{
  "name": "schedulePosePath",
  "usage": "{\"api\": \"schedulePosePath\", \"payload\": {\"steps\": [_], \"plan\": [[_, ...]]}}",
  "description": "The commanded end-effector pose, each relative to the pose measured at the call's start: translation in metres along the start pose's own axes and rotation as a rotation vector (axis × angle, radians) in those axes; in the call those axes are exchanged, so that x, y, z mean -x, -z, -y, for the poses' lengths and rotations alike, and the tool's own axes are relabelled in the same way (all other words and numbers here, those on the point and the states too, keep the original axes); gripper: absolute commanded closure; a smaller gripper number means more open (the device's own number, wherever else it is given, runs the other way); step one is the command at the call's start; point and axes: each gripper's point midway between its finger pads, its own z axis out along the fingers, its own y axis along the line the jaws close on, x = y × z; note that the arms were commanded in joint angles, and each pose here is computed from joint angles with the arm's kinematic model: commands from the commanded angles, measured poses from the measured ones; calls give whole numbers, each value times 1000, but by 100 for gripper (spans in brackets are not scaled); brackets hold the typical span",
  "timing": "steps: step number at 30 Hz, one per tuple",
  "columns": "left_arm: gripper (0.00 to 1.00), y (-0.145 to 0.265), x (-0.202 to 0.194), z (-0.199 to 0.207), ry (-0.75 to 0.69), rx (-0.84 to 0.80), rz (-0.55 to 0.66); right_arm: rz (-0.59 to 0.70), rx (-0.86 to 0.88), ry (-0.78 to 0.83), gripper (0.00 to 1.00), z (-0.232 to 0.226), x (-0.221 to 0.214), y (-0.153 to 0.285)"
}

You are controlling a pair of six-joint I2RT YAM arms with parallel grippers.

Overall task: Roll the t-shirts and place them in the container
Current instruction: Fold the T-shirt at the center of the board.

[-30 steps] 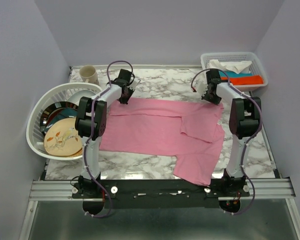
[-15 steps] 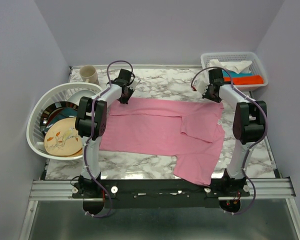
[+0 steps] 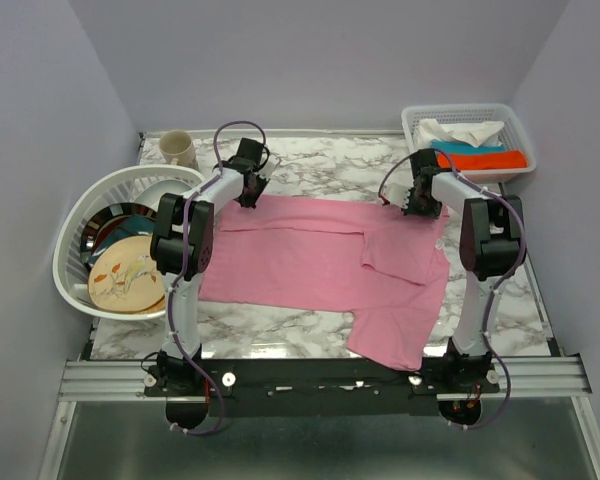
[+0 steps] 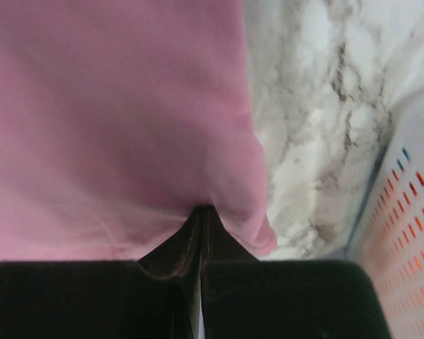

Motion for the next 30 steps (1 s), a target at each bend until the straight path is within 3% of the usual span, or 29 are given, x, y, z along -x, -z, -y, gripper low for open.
{"api": "schedulePosePath", "payload": {"steps": [1,14,19,22,23,26,30], "plan": [[100,-6,-23,5,15,-29,-69,-86,15,109,90,18,-10,-19],[100,-9,-5,-2,13,-10,-38,-116,-127,211,91,80,3,-38],[100,3,10,-6,4,-11,1,-74,-152,153,90,91,10,-17],[96,40,28,-5,-10,-50,69,-3,-180,71,83,95,15,23],[92,61,37,1,-18,-98,113,25,-205,33,81,98,16,50],[64,101,44,18,-34,-212,158,118,-121,-15,69,68,21,78],[24,137,36,40,-32,-339,170,340,16,-34,57,4,39,140]]}}
